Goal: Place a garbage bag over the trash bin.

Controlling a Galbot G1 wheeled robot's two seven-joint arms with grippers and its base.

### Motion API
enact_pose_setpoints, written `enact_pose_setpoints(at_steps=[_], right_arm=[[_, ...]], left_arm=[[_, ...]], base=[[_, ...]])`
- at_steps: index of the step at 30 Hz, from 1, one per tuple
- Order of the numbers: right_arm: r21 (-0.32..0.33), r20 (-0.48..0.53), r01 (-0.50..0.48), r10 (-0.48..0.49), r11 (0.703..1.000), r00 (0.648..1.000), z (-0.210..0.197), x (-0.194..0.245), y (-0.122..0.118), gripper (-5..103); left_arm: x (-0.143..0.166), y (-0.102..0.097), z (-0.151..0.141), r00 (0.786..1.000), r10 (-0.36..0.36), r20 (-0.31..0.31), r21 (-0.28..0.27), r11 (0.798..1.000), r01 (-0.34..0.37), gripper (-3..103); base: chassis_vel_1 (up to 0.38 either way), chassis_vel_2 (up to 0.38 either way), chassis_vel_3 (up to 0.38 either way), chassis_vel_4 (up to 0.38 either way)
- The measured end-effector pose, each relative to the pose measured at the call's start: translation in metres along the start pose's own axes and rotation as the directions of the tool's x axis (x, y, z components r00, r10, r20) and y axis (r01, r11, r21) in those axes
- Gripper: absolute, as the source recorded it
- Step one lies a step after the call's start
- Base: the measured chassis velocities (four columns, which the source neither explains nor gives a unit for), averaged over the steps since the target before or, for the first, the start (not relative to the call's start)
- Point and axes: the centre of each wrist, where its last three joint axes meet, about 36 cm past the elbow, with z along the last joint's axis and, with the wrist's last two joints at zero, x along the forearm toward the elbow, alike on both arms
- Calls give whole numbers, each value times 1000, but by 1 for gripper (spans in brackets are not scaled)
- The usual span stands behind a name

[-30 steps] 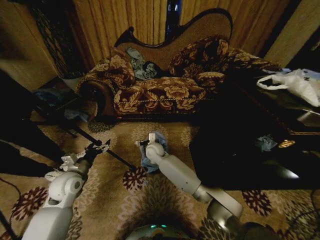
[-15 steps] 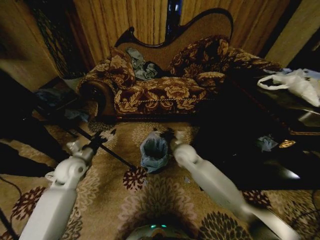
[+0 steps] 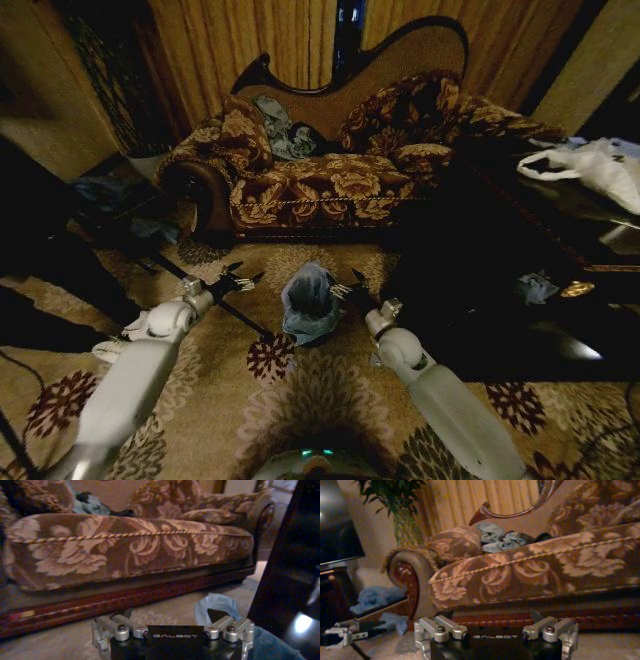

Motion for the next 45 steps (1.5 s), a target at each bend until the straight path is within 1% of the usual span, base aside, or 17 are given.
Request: enact_pose_setpoints(at_steps=[2, 5, 7, 9, 11, 12, 14, 19, 22, 29, 31, 33, 35, 36, 39, 43, 45], right_arm=[[-1, 6, -20, 20, 1000, 1000, 2, 3, -7, 100], [-3, 18, -34, 34, 999, 999, 4, 3, -11, 100], [-5, 34, -40, 40, 999, 999, 3, 1, -12, 100], [-8, 40, -39, 39, 999, 998, 2, 1, -11, 100], [-14, 54, -32, 33, 999, 998, -1, -1, -5, 100], [-14, 54, -32, 33, 999, 998, -1, -1, -5, 100], [-10, 58, -26, 27, 1000, 998, -1, -1, 0, 100], [-10, 57, -25, 26, 1000, 998, 1, 1, 4, 100], [-8, 55, -33, 33, 999, 998, 3, 2, 6, 100], [-9, 55, -45, 45, 999, 997, 4, 3, 8, 100], [-10, 59, -52, 53, 999, 997, 4, 3, 9, 100], [-11, 60, -54, 55, 998, 997, 3, 3, 9, 100], [-9, 60, -63, 64, 998, 996, 3, 5, 8, 100], [-9, 60, -63, 64, 998, 996, 3, 5, 8, 100], [-1, 53, -65, 65, 998, 996, 5, 8, 8, 100], [6, 43, -65, 65, 998, 997, 8, 9, 9, 100], [7, 40, -66, 65, 998, 997, 9, 9, 9, 100]], left_arm=[[-12, 12, 0, 998, 59, -10, 20, 998, -59, 100], [-24, 13, 1, 993, 113, -23, 70, 991, -112, 100], [-34, 4, -1, 992, 113, -49, 137, 985, -105, 100], [-39, 1, -1, 993, 111, -49, 159, 982, -102, 100], [-54, -8, 1, 994, 99, -49, 228, 970, -85, 100], [-54, -8, 1, 994, 99, -49, 228, 970, -85, 100], [-67, -13, 4, 992, 117, -52, 266, 959, -99, 100], [-86, -20, 8, 987, 149, -60, 298, 946, -125, 100], [-106, -22, 21, 981, 165, -100, 330, 936, -124, 100], [-126, -28, 37, 976, 159, -151, 353, 930, -97, 101], [-129, -31, 42, 973, 155, -171, 356, 931, -86, 95], [-130, -33, 44, 972, 156, -174, 356, 931, -85, 95], [-132, -37, 46, 971, 158, -178, 356, 930, -86, 88], [-132, -37, 46, 971, 158, -178, 356, 930, -86, 88], [-130, -40, 47, 970, 156, -184, 346, 934, -85, 71], [-125, -38, 48, 971, 151, -186, 338, 938, -81, 55], [-124, -38, 48, 971, 149, -186, 337, 938, -80, 55]], base=[[0, 0, 0, 0], [0, 0, 0, 0], [0, 0, 0, 0], [0, 0, 0, 0], [0, 0, 0, 0], [0, 0, 0, 0], [0, 0, 0, 0], [0, 0, 0, 0], [0, 0, 0, 0], [0, 0, 0, 0], [0, 0, 0, 0], [0, 0, 0, 0], [0, 0, 0, 0], [0, 0, 0, 0], [0, 0, 0, 0], [0, 0, 0, 0], [0, 0, 0, 0]])
